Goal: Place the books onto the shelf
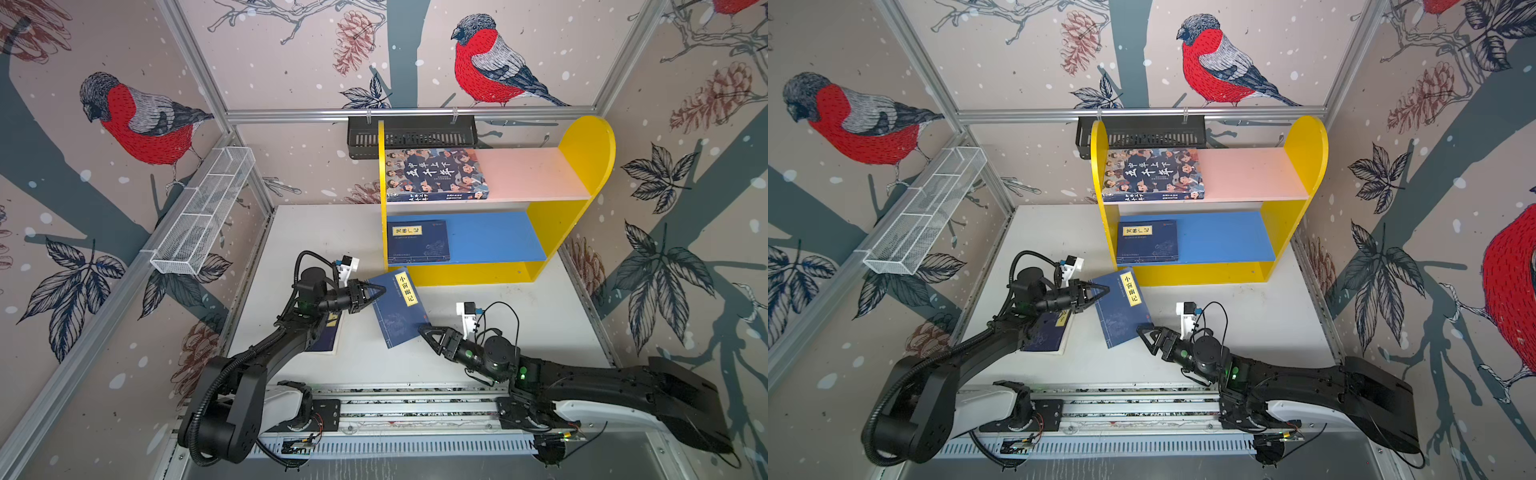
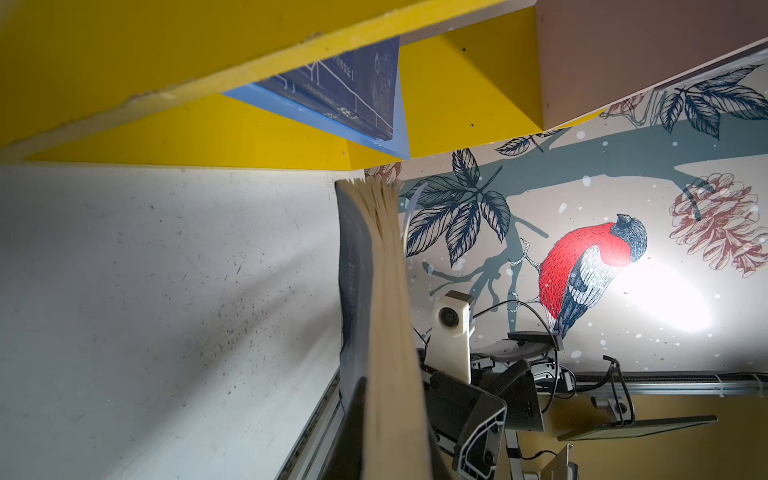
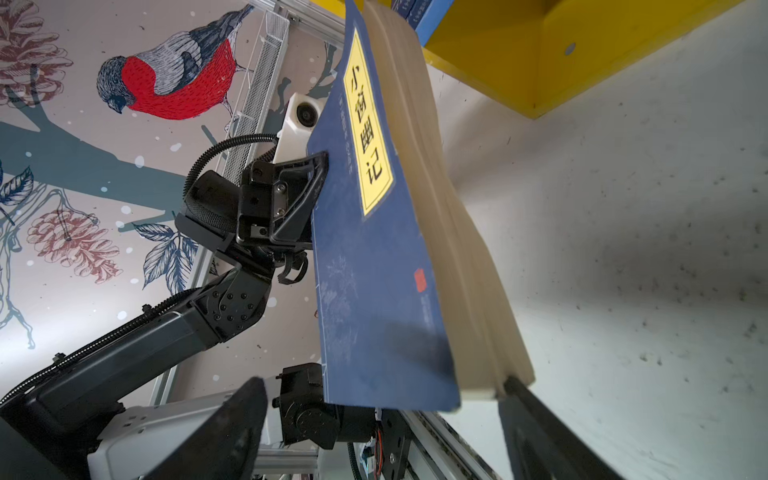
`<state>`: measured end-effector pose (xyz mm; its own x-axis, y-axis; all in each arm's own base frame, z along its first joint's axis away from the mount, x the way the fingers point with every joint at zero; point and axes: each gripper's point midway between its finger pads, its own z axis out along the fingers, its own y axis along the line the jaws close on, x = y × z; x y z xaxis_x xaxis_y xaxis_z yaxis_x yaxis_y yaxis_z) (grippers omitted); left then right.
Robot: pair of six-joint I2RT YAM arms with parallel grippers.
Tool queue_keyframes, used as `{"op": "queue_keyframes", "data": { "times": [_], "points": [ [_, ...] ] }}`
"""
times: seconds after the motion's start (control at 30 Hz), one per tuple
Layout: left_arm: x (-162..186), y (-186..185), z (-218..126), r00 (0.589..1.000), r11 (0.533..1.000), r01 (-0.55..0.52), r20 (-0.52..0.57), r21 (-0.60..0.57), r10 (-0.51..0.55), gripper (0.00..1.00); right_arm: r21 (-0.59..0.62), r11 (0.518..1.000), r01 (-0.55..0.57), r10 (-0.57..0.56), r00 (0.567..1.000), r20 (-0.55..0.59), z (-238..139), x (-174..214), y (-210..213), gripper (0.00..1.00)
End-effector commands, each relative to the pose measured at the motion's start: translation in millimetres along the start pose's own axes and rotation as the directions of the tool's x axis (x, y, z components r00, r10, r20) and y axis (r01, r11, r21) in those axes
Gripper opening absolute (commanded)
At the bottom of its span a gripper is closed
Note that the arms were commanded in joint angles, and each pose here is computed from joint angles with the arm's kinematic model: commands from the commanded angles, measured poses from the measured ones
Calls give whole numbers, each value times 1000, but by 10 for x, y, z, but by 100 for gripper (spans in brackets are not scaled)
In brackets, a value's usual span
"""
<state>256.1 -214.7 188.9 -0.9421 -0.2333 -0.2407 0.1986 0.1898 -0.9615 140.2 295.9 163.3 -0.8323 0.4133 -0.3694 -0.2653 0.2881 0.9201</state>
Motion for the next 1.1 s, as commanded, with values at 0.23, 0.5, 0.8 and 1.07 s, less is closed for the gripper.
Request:
{"op": "queue_keyframes", "data": {
  "times": [0.23,0.5,0.8,1.07],
  "points": [
    [-118,-125,23,994,994,-112,9,10,112,0,88,995,-50,43,996,78,-185,-31,-43,88],
    [-178,-253,39,995,993,-97,15,64,96,0,-4,996,-90,90,992,84,-226,-33,78,89],
    [-174,-399,35,997,988,-78,9,131,78,0,-88,993,-75,84,990,110,8,-50,288,91],
    [-156,-417,22,996,987,-84,22,134,82,0,-167,983,-73,100,981,164,162,-189,376,91]
  ]
}}
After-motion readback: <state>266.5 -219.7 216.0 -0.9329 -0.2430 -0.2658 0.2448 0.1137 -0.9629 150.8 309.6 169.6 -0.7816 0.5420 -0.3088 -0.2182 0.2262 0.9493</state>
